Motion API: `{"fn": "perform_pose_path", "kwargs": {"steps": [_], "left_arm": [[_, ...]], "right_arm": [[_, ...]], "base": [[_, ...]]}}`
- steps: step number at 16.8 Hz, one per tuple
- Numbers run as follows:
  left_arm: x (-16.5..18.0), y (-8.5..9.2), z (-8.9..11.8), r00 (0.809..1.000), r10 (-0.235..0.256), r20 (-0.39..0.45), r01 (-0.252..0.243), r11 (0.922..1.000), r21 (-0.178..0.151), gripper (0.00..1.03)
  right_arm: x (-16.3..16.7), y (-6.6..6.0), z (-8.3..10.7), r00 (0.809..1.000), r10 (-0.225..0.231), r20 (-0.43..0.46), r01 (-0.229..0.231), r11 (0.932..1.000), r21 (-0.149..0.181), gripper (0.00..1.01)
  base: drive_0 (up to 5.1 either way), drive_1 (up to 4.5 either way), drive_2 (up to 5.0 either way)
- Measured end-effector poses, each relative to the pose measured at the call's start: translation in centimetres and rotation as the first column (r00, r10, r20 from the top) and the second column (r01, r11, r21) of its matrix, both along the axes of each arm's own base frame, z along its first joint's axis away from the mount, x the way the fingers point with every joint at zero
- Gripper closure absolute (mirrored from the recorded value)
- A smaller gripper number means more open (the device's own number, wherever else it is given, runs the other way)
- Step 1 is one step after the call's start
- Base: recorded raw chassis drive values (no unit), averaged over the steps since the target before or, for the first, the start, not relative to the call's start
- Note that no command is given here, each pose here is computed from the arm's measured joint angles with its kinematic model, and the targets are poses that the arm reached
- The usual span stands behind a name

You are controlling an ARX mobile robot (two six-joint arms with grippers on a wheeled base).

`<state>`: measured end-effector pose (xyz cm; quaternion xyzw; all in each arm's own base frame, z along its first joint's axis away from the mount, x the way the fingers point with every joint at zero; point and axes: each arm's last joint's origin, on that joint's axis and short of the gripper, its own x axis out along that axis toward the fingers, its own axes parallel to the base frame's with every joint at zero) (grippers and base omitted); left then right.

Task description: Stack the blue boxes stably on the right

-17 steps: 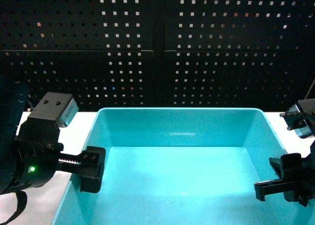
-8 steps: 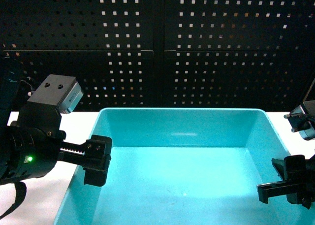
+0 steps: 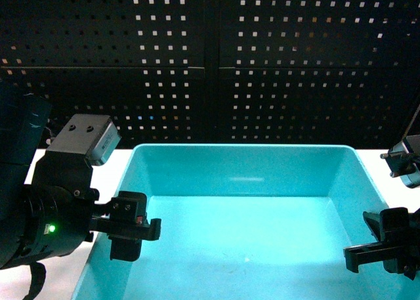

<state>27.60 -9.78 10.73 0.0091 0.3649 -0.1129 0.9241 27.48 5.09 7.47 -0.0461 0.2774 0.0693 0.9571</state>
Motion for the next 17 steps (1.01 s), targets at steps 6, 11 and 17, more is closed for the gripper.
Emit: {"fn": "perform_pose_path", "kwargs": {"steps": [6,11,17], "left_arm": [[-0.1,-0.3,-0.4,1.0,0.012,-0.019,-0.012,0.9999,-0.011,0.92],[0.4,0.3,-1.0,0.996,0.084,-0.016,-0.085,0.9936,-0.074,1.01],[0.2,0.7,-0.8,0.997,0.079,0.01,-0.078,0.9953,-0.058,1.01]], "right_arm": [[0.0,0.0,0.0,1.0,0.0,-0.001,0.0,1.0,0.0,0.94],[-0.2,0.0,-0.1,1.0,-0.009,-0.001,0.009,1.0,0.005,0.94],[-0.2,-0.2,1.1,1.0,-0.007,0.019,0.006,0.9995,0.03,0.94]], "base": [[0.0,0.0,0.0],[0.0,0.0,0.0],[0.0,0.0,0.0]]}}
